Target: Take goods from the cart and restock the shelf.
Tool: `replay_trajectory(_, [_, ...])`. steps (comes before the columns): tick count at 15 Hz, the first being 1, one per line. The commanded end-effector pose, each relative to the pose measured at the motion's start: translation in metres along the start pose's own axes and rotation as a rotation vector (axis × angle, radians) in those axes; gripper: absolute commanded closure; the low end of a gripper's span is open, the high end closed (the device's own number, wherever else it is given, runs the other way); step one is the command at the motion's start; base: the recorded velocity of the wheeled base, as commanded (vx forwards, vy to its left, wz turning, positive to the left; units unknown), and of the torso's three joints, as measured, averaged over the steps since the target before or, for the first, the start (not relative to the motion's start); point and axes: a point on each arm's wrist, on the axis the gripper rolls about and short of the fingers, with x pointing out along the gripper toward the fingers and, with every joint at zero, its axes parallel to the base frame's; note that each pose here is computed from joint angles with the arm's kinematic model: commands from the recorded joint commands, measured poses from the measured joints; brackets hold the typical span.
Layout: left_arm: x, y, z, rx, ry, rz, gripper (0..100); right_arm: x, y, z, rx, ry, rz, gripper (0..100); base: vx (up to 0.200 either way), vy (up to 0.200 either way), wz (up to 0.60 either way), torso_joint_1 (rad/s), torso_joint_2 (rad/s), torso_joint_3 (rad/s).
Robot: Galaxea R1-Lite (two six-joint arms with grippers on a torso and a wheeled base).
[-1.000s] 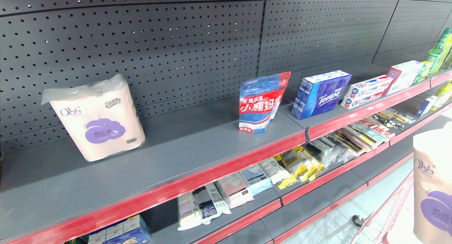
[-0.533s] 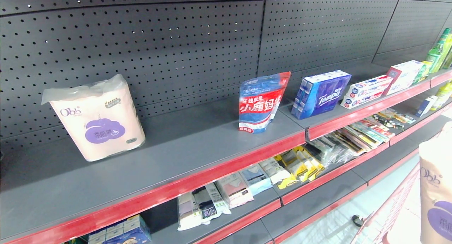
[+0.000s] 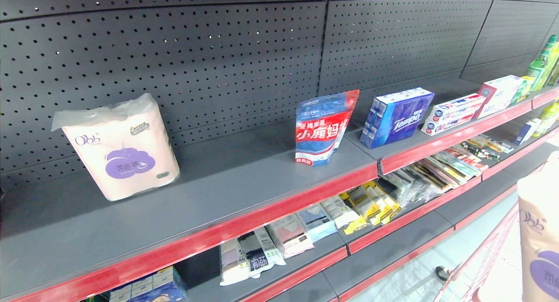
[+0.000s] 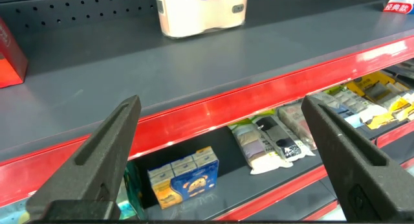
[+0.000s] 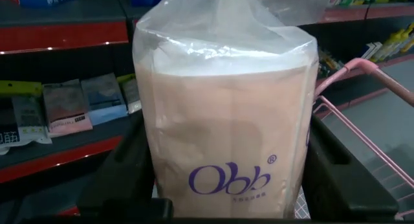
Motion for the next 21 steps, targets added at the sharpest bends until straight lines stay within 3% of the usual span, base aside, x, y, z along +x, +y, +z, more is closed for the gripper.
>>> replay_trajectory(1, [0.0001, 0.0, 0.0001, 0.0, 0.001, 0.0, 0, 0.0018, 0.0003, 0.0, -0.003, 0.011, 0.004, 100, 0.0, 0.0, 0.0, 0.159, -0.33, -0.173])
replay_trajectory(21, [0.0001, 0.0, 0.0001, 0.001, 0.001, -0.002, 0, 0.011, 0.0014, 0.0024, -0.036, 0.041, 0.021, 100, 0.0, 0.0, 0.0, 0.147, -0.3, -0.162])
